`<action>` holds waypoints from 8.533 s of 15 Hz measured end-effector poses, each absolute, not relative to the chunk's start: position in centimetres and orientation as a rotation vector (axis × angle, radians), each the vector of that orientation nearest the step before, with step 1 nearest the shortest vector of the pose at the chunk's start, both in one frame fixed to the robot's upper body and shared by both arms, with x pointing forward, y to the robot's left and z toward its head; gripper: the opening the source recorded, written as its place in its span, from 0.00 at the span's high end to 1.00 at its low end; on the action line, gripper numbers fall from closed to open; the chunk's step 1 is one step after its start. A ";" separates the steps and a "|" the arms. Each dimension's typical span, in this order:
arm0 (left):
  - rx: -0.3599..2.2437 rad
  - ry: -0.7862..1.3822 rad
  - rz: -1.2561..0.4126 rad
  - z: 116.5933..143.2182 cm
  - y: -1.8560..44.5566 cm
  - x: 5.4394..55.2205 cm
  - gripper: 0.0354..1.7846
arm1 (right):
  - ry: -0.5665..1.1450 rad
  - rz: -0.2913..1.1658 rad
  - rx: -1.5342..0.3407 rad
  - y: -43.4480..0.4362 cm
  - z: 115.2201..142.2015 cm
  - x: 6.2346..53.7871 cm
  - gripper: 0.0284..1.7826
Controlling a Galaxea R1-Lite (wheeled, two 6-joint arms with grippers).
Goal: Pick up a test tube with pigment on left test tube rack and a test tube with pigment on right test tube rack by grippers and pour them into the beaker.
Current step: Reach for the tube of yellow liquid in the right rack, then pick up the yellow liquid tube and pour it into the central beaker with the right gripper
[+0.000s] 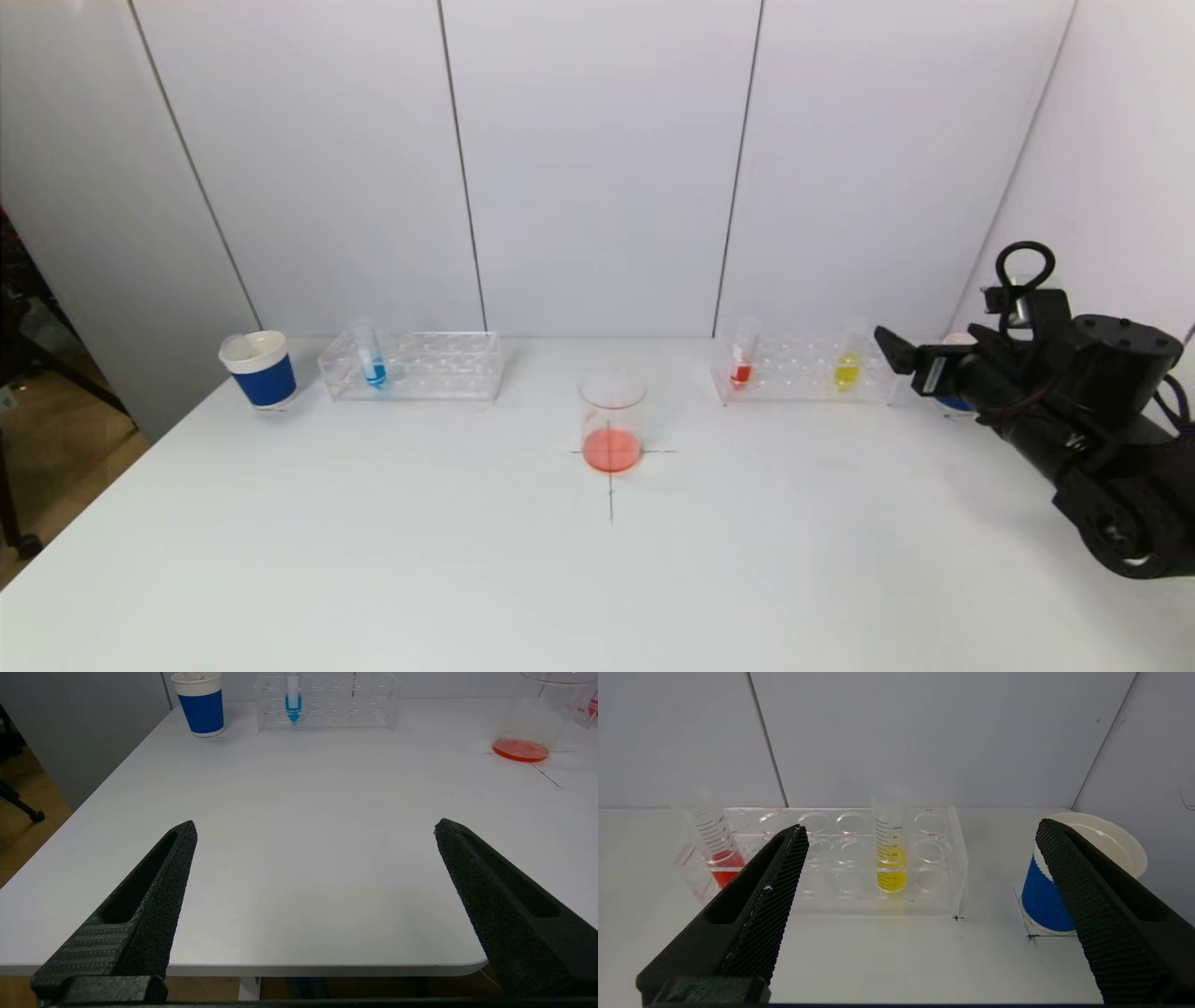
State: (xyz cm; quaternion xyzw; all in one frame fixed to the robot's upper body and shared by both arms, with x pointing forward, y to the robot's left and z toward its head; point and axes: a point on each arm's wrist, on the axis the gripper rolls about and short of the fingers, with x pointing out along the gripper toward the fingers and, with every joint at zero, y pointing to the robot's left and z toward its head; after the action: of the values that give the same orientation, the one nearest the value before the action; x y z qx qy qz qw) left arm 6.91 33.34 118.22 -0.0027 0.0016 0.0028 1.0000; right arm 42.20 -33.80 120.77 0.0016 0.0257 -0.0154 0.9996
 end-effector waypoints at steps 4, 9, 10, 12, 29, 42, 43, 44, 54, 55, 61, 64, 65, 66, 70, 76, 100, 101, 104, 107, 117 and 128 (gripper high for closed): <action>-0.006 0.003 0.006 118.2 33.3 6.9 0.00 | 0.061 -0.033 0.017 -33.8 118.9 44.6 0.01; -0.006 0.004 0.006 118.2 33.3 6.9 0.01 | 0.055 -0.063 0.032 -34.0 117.5 46.9 0.01; -0.005 0.004 0.006 118.2 33.3 6.9 0.00 | 0.056 -0.064 0.032 -34.1 117.2 47.2 0.01; -0.006 0.004 0.006 118.2 33.3 6.9 0.00 | 0.057 -0.065 0.031 -34.1 116.8 47.8 0.01; -0.005 0.004 0.005 118.2 33.3 6.9 0.00 | 0.061 -0.047 0.017 -33.3 115.1 50.0 0.01; -0.006 0.004 0.006 118.2 33.3 6.9 0.00 | 0.044 -0.046 0.016 -33.3 115.2 51.6 0.01; -0.006 0.005 0.006 118.2 33.3 6.9 0.00 | 0.048 -0.045 0.014 -33.2 115.1 51.7 0.01; -0.006 0.004 0.006 118.2 33.3 6.9 0.00 | 0.050 -0.045 0.014 -33.2 115.0 51.9 0.01; -0.005 0.004 0.006 118.2 33.3 6.9 0.01 | 0.059 -0.035 0.011 -32.7 114.3 52.0 0.01; -0.005 0.005 0.006 118.2 33.3 6.9 0.00 | 0.060 -0.035 0.011 -32.7 114.3 52.0 0.01; -0.005 0.005 0.006 118.2 33.3 6.9 0.00 | 0.060 -0.034 0.004 -32.7 114.2 52.0 0.01; -0.005 0.005 0.006 118.2 33.3 6.9 0.01 | 0.061 -0.034 0.003 -32.7 114.2 52.0 0.01; -0.005 0.005 0.006 118.2 33.3 6.9 0.01 | 0.060 -0.034 0.003 -32.7 114.2 52.0 0.01; -0.005 0.005 0.006 118.2 33.3 6.9 0.01 | 0.060 -0.034 0.003 -32.7 114.2 52.0 0.01; -0.006 0.005 0.006 118.2 33.3 6.9 0.01 | 0.061 -0.034 0.000 -32.7 114.2 52.1 0.11; -0.006 0.005 0.006 118.2 33.3 6.9 0.00 | 0.060 -0.035 -0.001 -32.7 114.2 52.1 0.65; -0.006 0.005 0.002 118.2 33.4 6.9 0.00 | 0.023 -0.034 -0.055 -32.8 122.0 51.4 0.75; -0.006 0.005 0.001 118.2 33.4 6.9 0.01 | 0.020 -0.031 -0.056 -32.7 123.0 51.3 0.75; -0.005 0.005 0.001 118.2 33.4 6.9 0.01 | 0.011 -0.022 -0.055 -32.7 126.7 50.9 0.75; -0.005 0.004 0.001 118.2 33.4 6.9 0.00 | 0.020 -0.008 -0.055 -32.4 130.6 50.3 0.75; -0.005 0.005 0.001 118.2 33.4 6.9 0.00 | 0.125 0.201 -0.052 -26.5 141.6 48.4 0.75; -0.005 0.005 0.001 118.2 33.4 6.9 0.00 | 0.011 0.650 -0.309 -21.6 140.3 51.2 0.75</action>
State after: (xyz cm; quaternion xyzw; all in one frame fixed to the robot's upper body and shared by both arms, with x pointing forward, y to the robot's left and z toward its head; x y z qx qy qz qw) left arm 6.93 33.35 118.22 -0.0027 0.0024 0.0006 1.0000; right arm 51.19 -21.64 140.26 -0.1514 0.0052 0.3181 0.9359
